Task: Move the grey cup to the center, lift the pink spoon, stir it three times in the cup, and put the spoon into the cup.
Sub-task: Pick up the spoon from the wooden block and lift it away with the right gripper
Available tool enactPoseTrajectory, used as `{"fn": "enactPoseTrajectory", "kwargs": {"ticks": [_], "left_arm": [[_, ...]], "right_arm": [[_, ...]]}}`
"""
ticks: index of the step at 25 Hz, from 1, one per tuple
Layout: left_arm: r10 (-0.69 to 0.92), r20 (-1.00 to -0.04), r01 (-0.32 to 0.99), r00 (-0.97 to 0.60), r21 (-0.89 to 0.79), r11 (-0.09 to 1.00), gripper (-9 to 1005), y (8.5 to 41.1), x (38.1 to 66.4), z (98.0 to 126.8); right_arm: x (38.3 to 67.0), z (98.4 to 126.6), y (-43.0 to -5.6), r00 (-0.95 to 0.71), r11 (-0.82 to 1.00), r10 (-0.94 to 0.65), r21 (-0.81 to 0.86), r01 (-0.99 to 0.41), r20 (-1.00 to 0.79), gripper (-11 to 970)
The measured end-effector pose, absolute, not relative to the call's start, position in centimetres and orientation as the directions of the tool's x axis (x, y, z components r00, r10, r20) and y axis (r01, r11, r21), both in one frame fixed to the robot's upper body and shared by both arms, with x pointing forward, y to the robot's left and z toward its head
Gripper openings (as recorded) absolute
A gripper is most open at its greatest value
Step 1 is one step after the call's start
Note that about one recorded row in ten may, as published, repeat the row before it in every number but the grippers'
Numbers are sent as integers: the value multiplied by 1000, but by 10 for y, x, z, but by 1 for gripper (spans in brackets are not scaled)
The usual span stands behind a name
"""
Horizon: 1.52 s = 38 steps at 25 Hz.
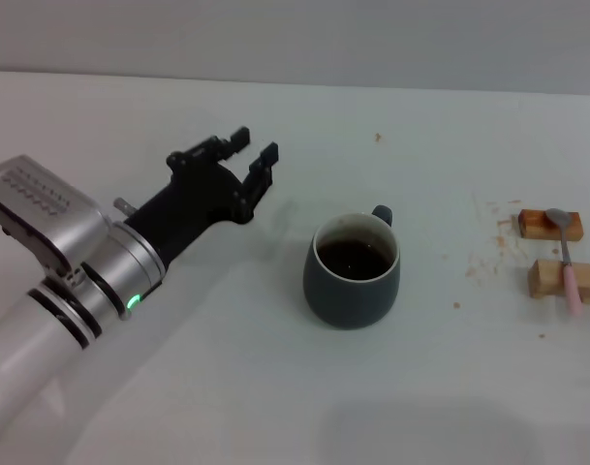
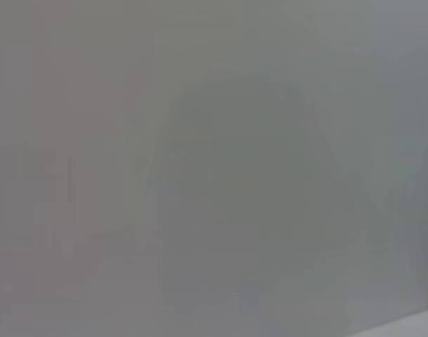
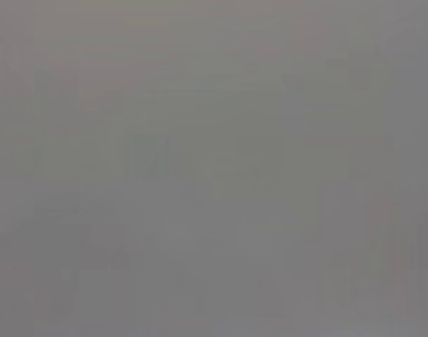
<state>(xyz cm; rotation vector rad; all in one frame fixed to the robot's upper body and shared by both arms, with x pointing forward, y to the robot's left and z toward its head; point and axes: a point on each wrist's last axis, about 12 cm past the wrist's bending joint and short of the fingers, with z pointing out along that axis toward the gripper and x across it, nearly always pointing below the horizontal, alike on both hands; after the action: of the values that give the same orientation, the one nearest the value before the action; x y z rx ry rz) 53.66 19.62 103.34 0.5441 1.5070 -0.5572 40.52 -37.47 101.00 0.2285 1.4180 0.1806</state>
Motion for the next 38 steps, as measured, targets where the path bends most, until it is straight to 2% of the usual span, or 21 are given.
{"fn": "enactPoseTrajectory", "kwargs": {"ticks": [9,12,28,38], "left_arm": [[10,-1000,628,-18,-4,778,534,193,550,1038],[14,-1000,630,-19,-1,777,693,191,552,1038],[50,-998,631,-50,8,775,693,186,556,1036],[51,-997,627,-57,4,779,692,188,555,1034]], "right_arm": [[398,994,-343,34,962,262,259,-84,-964,669],[393,990,-337,9,959,266,263,-100,-964,669],[390,981,-311,-103,932,249,267,-244,-963,670],[388,973,-306,-164,934,228,263,-242,-960,669]]}}
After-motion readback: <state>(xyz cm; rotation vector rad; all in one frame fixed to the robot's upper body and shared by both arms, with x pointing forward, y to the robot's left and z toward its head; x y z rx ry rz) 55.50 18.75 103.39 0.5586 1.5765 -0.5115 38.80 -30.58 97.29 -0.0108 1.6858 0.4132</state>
